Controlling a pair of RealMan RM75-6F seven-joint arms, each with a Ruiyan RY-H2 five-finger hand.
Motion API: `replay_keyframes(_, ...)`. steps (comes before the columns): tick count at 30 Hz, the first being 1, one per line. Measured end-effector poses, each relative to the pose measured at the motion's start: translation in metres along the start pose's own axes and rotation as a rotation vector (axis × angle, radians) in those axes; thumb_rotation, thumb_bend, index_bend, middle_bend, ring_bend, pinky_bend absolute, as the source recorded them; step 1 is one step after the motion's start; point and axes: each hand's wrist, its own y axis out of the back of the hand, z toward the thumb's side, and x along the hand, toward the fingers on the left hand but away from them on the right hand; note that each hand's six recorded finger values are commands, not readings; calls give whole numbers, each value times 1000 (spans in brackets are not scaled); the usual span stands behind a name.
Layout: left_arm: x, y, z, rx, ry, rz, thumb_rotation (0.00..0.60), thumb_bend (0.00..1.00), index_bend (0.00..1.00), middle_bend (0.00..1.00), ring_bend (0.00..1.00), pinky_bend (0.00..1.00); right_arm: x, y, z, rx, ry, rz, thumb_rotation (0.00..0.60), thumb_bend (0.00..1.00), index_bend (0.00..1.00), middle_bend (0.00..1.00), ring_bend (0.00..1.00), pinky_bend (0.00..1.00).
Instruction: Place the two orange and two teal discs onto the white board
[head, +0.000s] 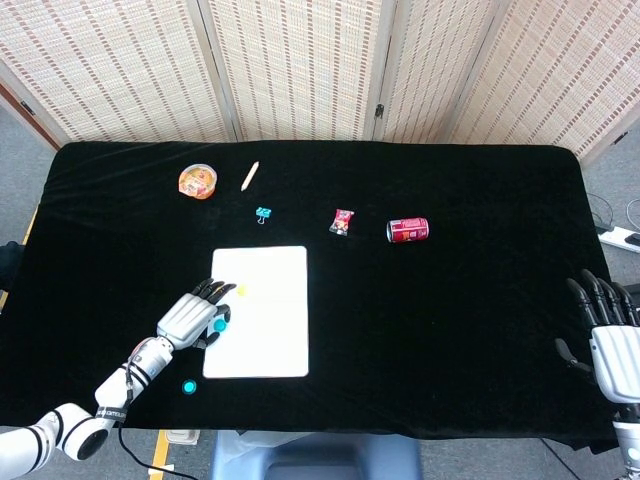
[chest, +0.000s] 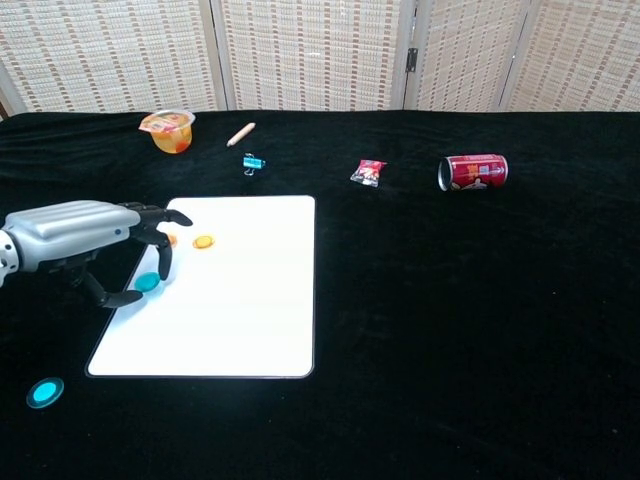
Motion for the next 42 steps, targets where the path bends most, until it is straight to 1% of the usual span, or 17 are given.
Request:
replay_keyframes(7,0,-1,1,-4,1,-5,600,444,432,89,0,0,1,1,-1,0,-3,-2,600,345,0,20,24,0)
replay_keyframes(9,0,-2,1,-2,2,-8,600,424,377,88,0,0,1,1,0,0,-2,-2,600,345,0,20,23,0)
replay_keyframes(12,-2,0,3,-5,-2,4,600,362,282,82,0,0,1,1,-1,0,-3,-5,600,345,0,20,23,0)
replay_keyframes(14,-3,2,4,-8,-5,16,600,348,265,81,0,0,1,2,-1,0,-3,-6,600,345,0,20,22,0)
replay_keyframes(16,-6,5,4,-8,-7,29,600,345,287,81,0,0,1,2,0,0,-2,-6,600,345,0,20,22,0)
replay_keyframes(19,-14,9,0,-1,-5,45,600,346,351,81,0,0,1,3,0,1,-1,-8,600,345,0,20,21,0)
replay_keyframes(23,-31,15,-9,25,-1,62,600,356,421,81,0,0,1,4,0,2,2,-10,600,345,0,20,20,0)
replay_keyframes(28,-60,16,-18,68,-10,67,600,358,446,81,0,0,1,3,4,1,9,-7,600,346,0,20,21,0)
replay_keyframes(33,-94,6,-22,91,-28,46,600,358,446,81,0,0,1,2,7,2,16,-8,600,345,0,20,19,0)
replay_keyframes(39,-121,-12,-17,84,-61,14,600,358,440,81,0,0,0,1,11,1,27,-3,600,346,0,20,18,0)
replay_keyframes(42,-130,-21,-12,79,-78,0,600,358,431,81,0,0,0,0,12,0,31,-2,600,346,0,20,18,0)
